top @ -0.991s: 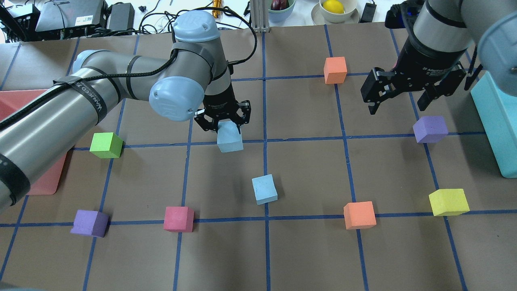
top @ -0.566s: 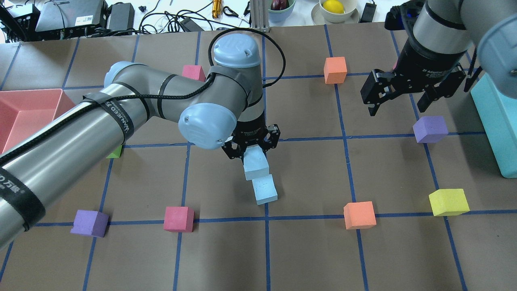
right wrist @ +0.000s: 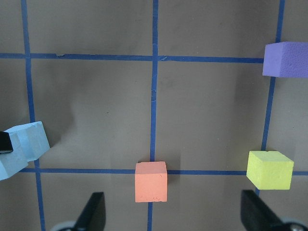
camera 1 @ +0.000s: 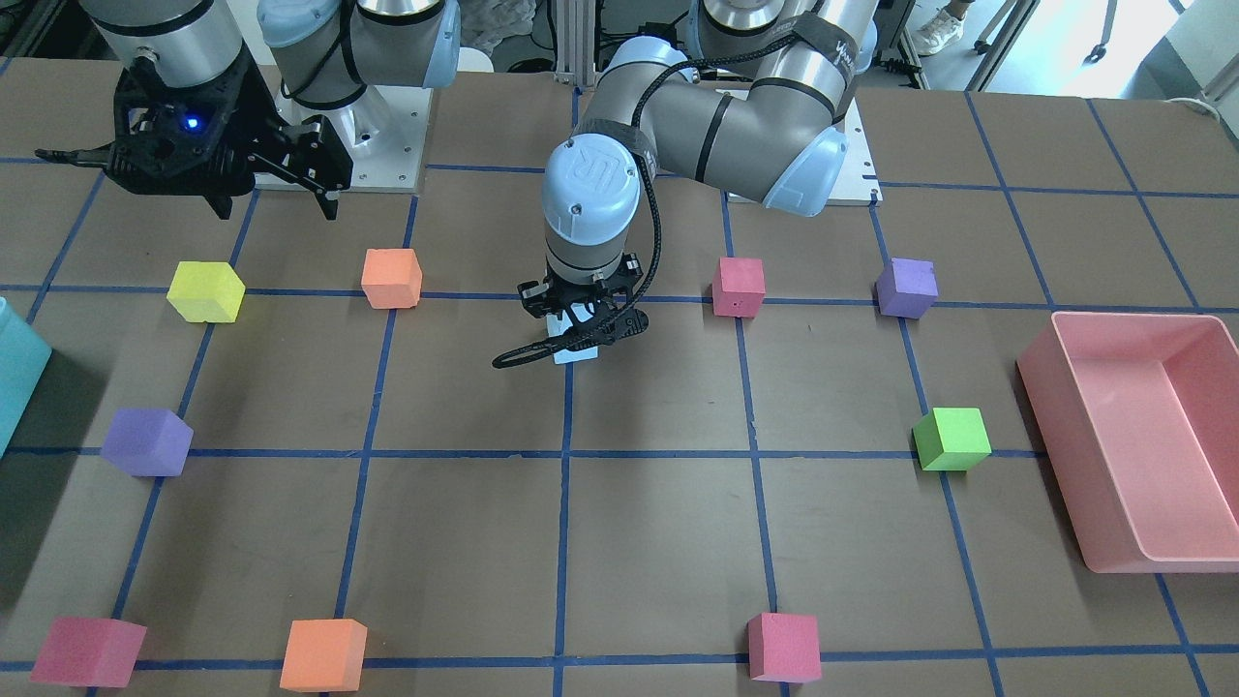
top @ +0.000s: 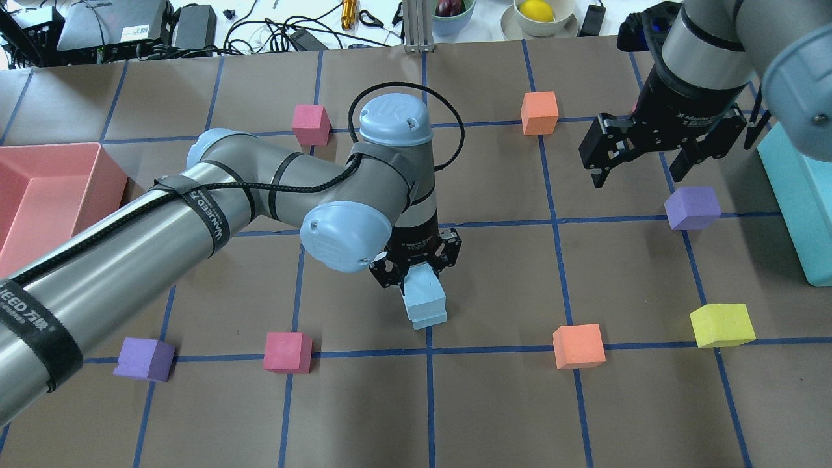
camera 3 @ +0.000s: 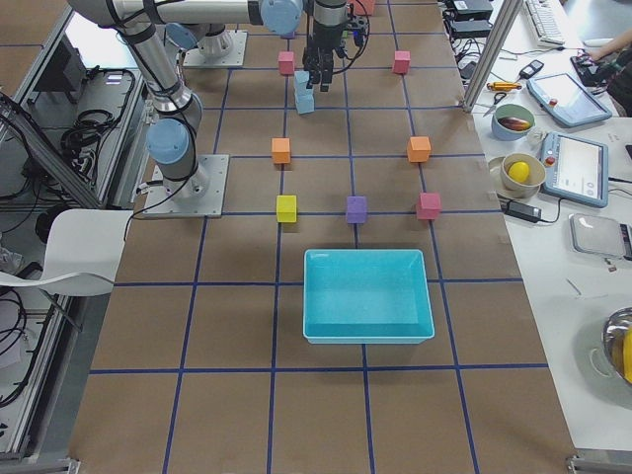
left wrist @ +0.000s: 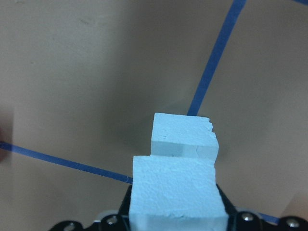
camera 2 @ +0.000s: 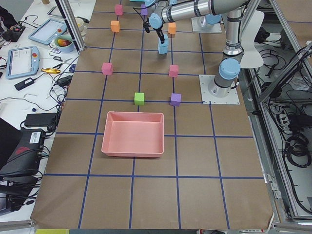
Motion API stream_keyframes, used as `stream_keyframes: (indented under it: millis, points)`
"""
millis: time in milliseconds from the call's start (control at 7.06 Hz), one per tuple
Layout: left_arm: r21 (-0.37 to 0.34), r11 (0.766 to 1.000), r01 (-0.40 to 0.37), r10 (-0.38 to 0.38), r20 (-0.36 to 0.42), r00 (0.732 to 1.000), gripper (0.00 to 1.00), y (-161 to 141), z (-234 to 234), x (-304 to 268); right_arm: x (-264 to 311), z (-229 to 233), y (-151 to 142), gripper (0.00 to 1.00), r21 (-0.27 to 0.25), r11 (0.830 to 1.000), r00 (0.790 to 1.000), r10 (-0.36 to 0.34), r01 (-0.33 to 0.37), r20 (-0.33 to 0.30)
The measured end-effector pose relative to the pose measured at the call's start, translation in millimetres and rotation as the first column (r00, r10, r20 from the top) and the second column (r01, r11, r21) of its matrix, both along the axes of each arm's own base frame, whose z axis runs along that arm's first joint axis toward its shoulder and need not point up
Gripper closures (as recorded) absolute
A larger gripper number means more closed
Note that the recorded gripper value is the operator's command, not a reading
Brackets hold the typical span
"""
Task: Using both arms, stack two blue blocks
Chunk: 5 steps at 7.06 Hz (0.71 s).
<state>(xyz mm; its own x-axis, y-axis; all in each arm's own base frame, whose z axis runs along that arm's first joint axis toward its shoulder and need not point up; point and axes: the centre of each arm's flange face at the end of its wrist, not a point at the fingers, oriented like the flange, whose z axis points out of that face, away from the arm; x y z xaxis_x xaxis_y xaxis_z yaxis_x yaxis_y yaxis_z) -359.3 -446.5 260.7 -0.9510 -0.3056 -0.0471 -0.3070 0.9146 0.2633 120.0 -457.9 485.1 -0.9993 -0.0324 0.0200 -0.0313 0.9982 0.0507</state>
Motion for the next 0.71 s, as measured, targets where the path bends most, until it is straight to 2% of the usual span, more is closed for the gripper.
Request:
stream_keyframes:
  millis: [425, 708]
  points:
    - [-0.005, 1.000, 0.012, -0.012, -0.016, 1.000, 0.49, -1.5, -4.0, 1.2, 0.0, -0.8, -0.4, 0.00, 0.001, 1.000, 1.000, 0.000, 0.000, 0.000]
    - [0.000, 0.999, 0.046, -0.046, -0.020, 0.999, 0.49, -2.8, -9.3, 1.5, 0.2, -3.2, -0.3, 0.00, 0.006, 1.000, 1.000, 0.002, -0.002, 0.003]
